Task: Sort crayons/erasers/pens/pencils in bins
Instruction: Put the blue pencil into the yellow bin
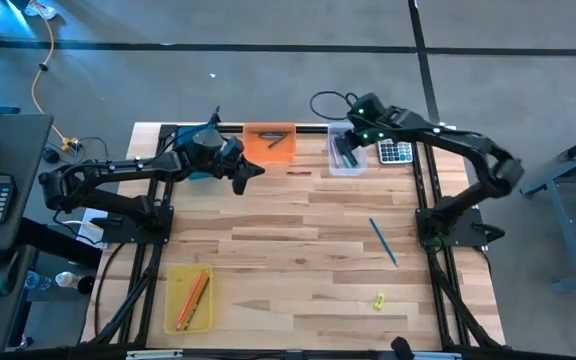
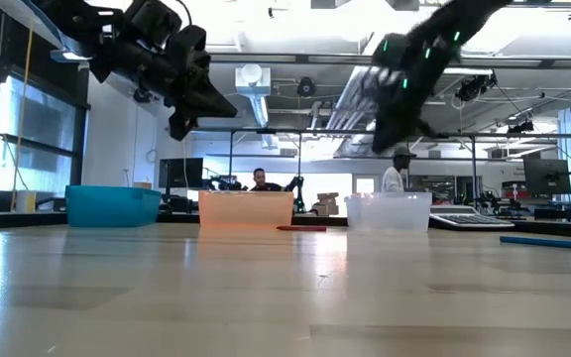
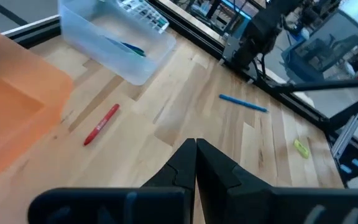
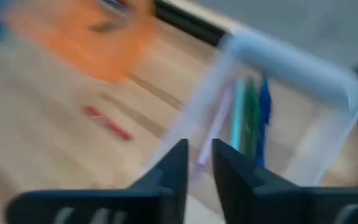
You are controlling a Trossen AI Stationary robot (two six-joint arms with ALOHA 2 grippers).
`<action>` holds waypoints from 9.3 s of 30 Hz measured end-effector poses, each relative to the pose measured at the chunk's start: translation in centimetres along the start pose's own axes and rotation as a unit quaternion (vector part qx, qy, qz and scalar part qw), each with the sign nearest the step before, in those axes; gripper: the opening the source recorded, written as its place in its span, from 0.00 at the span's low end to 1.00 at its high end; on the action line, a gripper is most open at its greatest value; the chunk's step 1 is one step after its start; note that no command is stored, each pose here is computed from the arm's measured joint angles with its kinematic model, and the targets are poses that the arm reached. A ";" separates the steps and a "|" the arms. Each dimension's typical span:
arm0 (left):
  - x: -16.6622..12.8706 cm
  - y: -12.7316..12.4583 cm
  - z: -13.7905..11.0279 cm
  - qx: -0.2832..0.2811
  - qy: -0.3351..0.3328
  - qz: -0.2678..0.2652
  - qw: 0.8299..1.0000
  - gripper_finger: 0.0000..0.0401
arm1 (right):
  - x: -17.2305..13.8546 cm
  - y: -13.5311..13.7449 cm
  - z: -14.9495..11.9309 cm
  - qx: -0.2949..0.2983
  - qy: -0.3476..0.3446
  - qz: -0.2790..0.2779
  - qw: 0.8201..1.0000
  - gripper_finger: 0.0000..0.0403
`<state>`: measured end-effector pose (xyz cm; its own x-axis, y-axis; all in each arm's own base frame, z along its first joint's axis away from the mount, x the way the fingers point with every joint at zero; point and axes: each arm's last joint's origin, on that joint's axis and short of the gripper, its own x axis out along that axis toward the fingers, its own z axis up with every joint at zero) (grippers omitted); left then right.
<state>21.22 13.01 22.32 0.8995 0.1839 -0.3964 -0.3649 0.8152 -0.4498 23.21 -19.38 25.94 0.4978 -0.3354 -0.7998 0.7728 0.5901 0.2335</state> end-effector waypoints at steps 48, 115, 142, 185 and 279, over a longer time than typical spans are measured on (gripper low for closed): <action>1.5 -6.9 -2.9 0.062 0.018 -0.040 0.997 0.00 | -2.5 4.8 -27.1 0.103 0.249 -0.089 0.959 0.32; 1.4 -15.7 3.3 0.700 -0.132 0.148 0.686 0.31 | -6.0 19.2 -3.3 0.237 0.158 0.528 0.800 0.00; 1.6 -15.5 2.7 0.719 -0.103 0.127 0.676 0.02 | -6.0 19.0 -3.1 0.220 0.144 0.530 0.806 0.03; 4.8 -11.7 5.9 0.140 0.072 -0.083 0.984 0.01 | -6.5 17.3 -2.0 -0.227 -0.227 0.410 0.854 0.38; -12.8 -24.2 -12.6 -0.238 0.319 0.277 0.875 0.00 | -16.4 5.2 0.2 -0.230 -0.354 0.130 0.897 0.01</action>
<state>15.47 -16.00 28.21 0.2915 0.0111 -0.9565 -0.8975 0.3490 -0.2695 19.13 -10.96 40.32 0.8889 -0.4287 -0.1618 0.4312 0.9020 -0.0210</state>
